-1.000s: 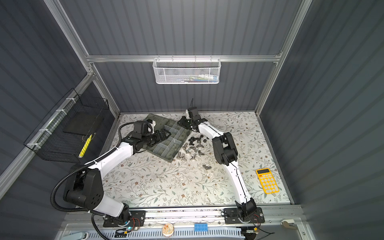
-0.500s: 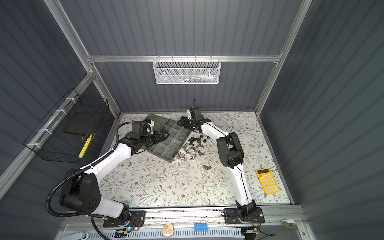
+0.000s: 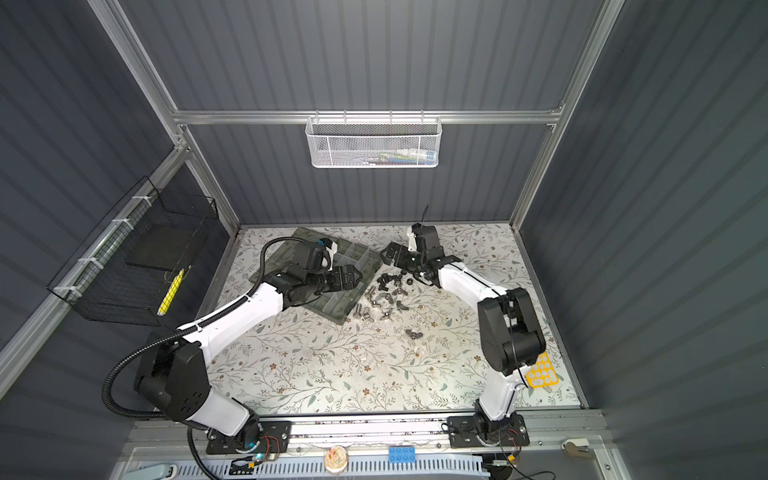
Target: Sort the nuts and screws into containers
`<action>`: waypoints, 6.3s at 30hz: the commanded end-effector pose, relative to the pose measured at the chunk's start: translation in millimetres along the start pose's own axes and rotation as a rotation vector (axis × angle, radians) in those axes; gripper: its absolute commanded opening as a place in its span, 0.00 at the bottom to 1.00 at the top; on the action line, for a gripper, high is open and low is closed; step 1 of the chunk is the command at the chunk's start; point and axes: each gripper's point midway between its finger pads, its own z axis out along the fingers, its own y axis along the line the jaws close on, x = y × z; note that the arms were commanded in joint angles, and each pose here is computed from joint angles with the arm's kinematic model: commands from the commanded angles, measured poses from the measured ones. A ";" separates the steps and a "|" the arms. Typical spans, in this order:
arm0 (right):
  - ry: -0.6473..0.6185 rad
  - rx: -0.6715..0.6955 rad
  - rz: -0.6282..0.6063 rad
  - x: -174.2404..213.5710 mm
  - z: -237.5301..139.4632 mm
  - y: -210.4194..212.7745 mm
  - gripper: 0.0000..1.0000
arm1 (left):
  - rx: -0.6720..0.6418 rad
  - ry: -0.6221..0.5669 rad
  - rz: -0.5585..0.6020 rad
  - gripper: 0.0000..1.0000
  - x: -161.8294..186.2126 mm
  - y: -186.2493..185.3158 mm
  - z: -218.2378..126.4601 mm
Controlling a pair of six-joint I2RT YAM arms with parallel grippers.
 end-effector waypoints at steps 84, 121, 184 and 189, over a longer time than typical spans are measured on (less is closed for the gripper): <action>-0.189 0.101 0.202 42.9 -107.4 -126.7 0.99 | -0.126 0.242 0.303 0.37 45.4 -39.0 232.5; -0.178 0.054 0.215 44.1 -104.1 -121.9 0.99 | -0.036 0.153 0.291 0.24 5.9 -82.3 173.5; 0.000 -0.059 -0.013 49.0 -38.6 -34.7 0.99 | -0.215 0.060 0.067 0.34 -88.4 95.3 179.5; -0.004 -0.060 -0.011 46.9 -38.0 -34.6 0.99 | -0.205 0.048 0.066 0.43 -95.5 88.6 169.0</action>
